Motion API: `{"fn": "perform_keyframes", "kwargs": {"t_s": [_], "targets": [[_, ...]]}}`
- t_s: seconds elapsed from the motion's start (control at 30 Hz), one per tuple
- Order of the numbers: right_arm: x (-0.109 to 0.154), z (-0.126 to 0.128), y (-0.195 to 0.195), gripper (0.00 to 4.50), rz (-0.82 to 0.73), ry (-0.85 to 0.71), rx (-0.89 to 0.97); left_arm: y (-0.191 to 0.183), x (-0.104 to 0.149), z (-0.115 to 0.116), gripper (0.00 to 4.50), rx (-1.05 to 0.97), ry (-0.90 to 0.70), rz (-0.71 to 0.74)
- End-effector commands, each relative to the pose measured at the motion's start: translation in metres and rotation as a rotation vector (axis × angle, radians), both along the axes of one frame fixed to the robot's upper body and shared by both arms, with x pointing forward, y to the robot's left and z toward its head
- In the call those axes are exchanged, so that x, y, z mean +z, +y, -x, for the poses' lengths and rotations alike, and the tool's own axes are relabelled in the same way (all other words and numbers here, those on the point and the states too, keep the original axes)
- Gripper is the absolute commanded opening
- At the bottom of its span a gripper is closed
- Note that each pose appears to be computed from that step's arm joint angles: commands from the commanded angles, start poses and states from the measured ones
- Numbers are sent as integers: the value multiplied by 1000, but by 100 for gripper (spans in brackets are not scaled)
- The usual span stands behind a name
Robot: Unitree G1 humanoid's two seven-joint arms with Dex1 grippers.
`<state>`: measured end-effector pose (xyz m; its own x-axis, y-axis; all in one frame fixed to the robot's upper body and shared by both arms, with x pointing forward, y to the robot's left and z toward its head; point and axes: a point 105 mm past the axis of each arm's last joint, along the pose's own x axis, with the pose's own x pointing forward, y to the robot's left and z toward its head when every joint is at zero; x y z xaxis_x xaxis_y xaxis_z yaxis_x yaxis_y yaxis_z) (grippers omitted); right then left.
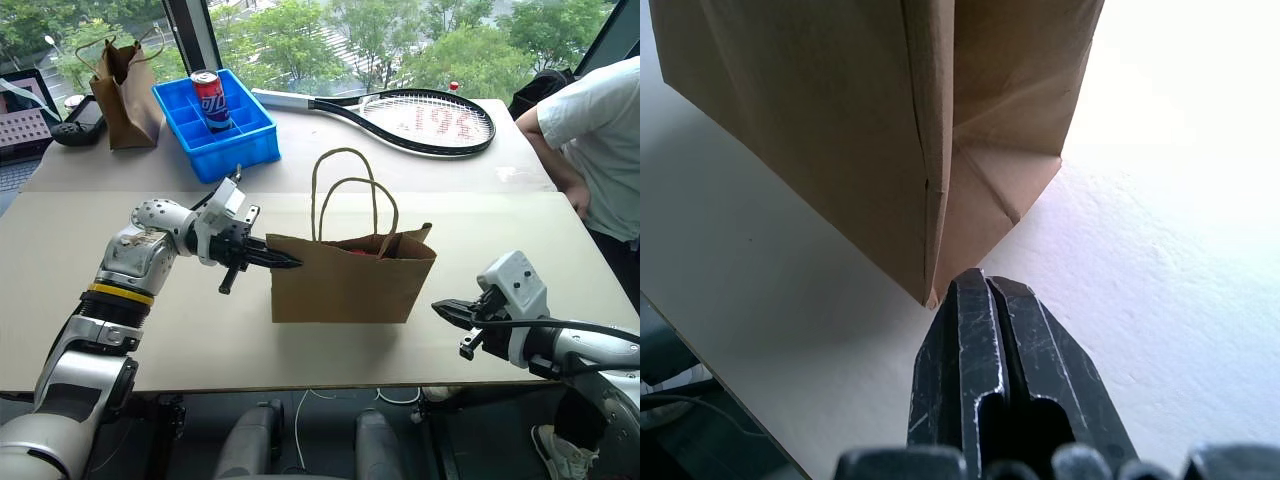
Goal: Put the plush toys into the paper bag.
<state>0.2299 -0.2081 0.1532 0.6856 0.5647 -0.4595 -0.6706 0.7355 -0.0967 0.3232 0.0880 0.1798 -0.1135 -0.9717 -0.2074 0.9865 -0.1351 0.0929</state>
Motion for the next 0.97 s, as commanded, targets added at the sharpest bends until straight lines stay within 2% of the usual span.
{"fn": "perform_keyframes", "kwargs": {"t_s": [0.03,0.1,0.2,0.23,0.4,0.5,0.57,0.63,0.77,0.9,0.97], "targets": [[12,-1,-9,0,19,-53,-6,5,9,0,58,10,26,-2],[13,0,-17,0,22,-48,-13,12,13,2,108,29,37,4],[15,1,-25,0,8,-45,-22,22,25,6,236,85,56,48],[16,1,-28,0,-4,-45,-24,26,29,7,265,108,65,66],[19,6,-38,0,-89,-62,-31,74,46,16,438,375,143,170],[23,5,-38,0,-182,-113,-40,94,34,16,446,537,90,135],[17,6,-39,0,-143,-151,-39,110,1,18,446,666,59,-6],[12,5,-41,0,-133,-189,-52,119,-22,26,446,749,69,-59],[12,-2,-45,0,-179,-267,-116,130,-43,20,446,949,-48,-61],[8,-6,-45,0,-177,-285,-142,119,-51,26,446,981,-60,-4],[6,-7,-42,0,-176,-286,-140,115,-59,29,446,973,-46,-20]]}}
